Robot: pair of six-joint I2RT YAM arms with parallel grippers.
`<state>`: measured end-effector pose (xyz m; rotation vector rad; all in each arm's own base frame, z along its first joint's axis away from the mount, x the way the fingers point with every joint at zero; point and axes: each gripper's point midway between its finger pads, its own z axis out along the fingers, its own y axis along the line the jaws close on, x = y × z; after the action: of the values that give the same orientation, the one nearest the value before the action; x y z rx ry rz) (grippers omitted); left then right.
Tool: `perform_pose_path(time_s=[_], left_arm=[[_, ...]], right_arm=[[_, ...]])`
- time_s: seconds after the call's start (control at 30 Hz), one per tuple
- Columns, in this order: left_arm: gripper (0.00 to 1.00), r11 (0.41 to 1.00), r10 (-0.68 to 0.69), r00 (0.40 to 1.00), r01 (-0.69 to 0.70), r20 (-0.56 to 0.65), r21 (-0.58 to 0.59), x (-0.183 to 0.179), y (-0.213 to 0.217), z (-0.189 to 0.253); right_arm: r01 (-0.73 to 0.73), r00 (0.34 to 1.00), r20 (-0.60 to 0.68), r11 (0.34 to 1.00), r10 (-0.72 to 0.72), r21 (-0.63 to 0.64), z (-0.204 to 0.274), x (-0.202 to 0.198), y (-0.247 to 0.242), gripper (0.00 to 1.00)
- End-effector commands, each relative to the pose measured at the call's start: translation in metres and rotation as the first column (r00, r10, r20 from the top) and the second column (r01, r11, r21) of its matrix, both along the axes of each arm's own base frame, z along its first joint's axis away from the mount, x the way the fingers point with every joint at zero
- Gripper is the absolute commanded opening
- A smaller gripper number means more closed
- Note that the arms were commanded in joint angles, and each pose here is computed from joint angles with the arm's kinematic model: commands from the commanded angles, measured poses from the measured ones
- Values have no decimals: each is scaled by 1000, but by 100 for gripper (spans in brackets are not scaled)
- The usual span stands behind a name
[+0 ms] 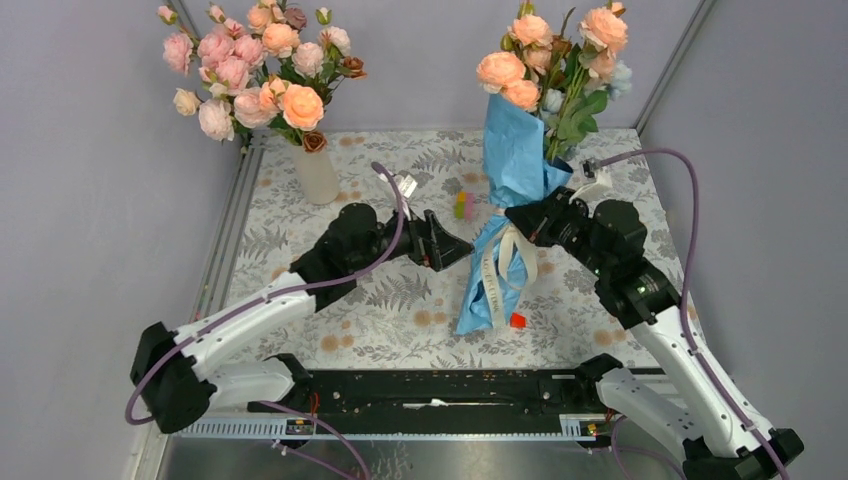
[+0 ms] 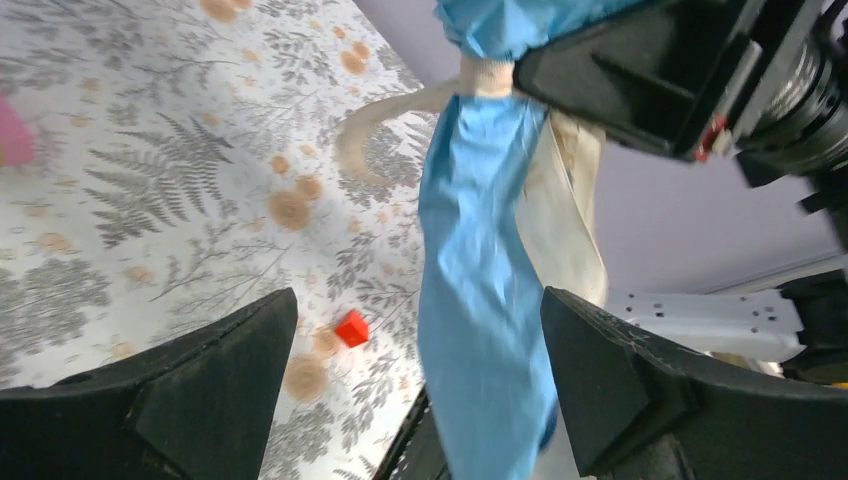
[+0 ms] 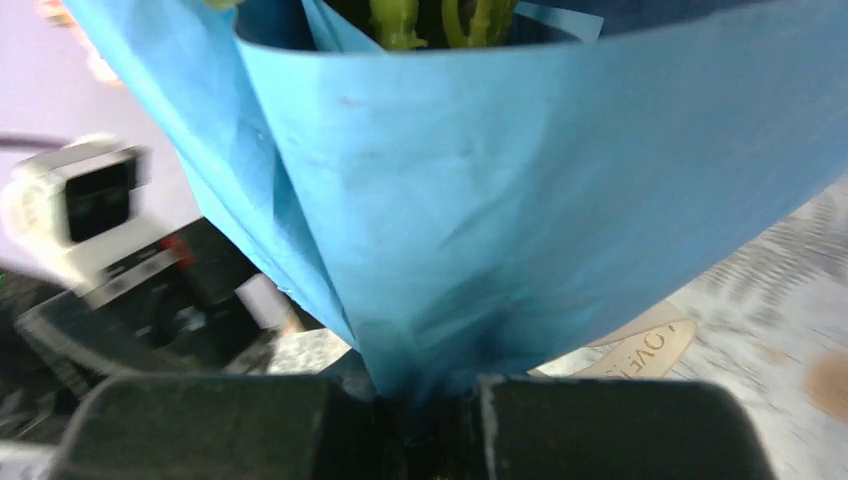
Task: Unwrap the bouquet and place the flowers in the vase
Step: Pick up the fake flower at the center of the board, then place the fake flower at the center of the board.
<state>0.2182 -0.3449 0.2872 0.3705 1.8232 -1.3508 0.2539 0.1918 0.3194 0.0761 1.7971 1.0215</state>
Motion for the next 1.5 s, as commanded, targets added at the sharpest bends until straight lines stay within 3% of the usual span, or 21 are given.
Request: perform_pose_path(time_s=[0.0,0.2,0.37,0.7,0.87,1.2,1.37,1.47], left_arm=[[99,992,62,985,-78,159,97,-1,44,33],[99,968,10,996,-33,93,250,-8,94,27],[99,905,97,975,-171,201,390,2,131,19],[99,855,206,942,-306,267,418,15,155,1],[99,842,191,944,-299,270,450,15,157,-8],[99,822,173,949,-287,264,492,16,159,-18],[99,820,164,953,-275,254,501,17,158,-22],[99,816,166,954,-275,250,508,18,158,-24]], right_arm=[[273,950,-75,922,-304,-273,-13,7,-64,0],[312,864,-252,855,-437,-413,-47,13,-79,0],[261,828,-352,856,-437,-447,-85,25,-59,0],[187,741,-466,814,-484,-549,-172,48,-35,0],[156,722,-488,803,-490,-575,-207,58,-26,0],[123,682,-461,711,-568,-693,-266,68,-37,0],[113,681,-468,713,-562,-692,-274,70,-35,16],[125,690,-445,700,-571,-704,-270,69,-39,34]])
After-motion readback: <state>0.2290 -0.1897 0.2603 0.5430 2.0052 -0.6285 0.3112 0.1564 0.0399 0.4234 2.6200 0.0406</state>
